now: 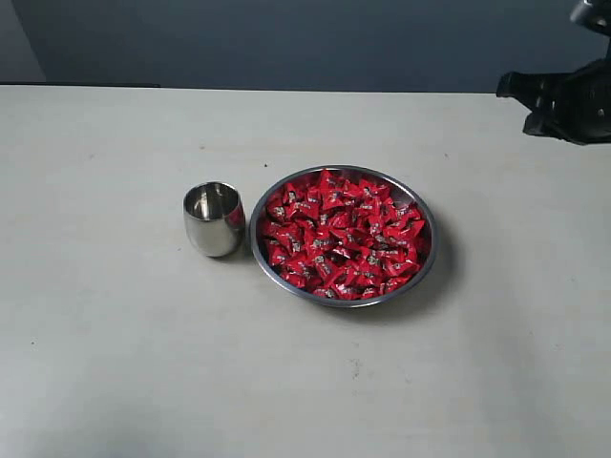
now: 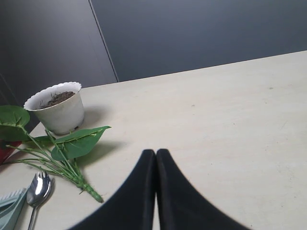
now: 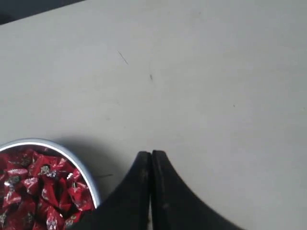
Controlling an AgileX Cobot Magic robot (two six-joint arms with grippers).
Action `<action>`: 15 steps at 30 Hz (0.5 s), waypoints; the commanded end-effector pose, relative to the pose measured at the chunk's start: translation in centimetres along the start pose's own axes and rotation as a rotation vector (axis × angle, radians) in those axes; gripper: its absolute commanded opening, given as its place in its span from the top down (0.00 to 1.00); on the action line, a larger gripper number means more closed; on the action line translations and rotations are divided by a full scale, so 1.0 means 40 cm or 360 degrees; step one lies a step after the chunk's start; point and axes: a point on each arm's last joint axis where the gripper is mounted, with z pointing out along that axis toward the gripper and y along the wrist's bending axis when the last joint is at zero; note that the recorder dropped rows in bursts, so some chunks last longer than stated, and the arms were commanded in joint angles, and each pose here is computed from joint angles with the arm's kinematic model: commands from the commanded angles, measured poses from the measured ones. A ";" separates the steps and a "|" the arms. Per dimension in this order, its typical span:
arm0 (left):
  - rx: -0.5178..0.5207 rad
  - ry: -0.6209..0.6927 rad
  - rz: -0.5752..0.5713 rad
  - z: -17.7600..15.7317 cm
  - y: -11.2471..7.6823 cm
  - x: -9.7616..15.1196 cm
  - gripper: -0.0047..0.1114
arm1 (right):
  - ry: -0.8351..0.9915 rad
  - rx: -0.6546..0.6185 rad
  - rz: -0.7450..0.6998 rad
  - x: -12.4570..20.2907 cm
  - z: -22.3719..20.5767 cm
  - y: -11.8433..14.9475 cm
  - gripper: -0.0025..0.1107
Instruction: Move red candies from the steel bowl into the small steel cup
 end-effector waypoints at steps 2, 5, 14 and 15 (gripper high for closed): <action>0.0002 -0.0026 0.0001 0.000 0.000 -0.002 0.96 | -0.0060 -0.0025 0.0010 -0.041 0.012 0.013 0.98; 0.0002 -0.0026 0.0001 0.000 0.000 -0.002 0.96 | -0.0055 -0.0019 -0.0003 -0.040 0.014 0.012 0.98; 0.0002 -0.0026 0.0001 0.000 0.000 -0.002 0.96 | -0.0012 -0.0029 0.0071 -0.031 0.037 0.009 0.98; 0.0002 -0.0026 0.0001 0.000 0.000 -0.002 0.96 | -0.0027 -0.0029 0.0075 -0.033 0.037 0.009 0.98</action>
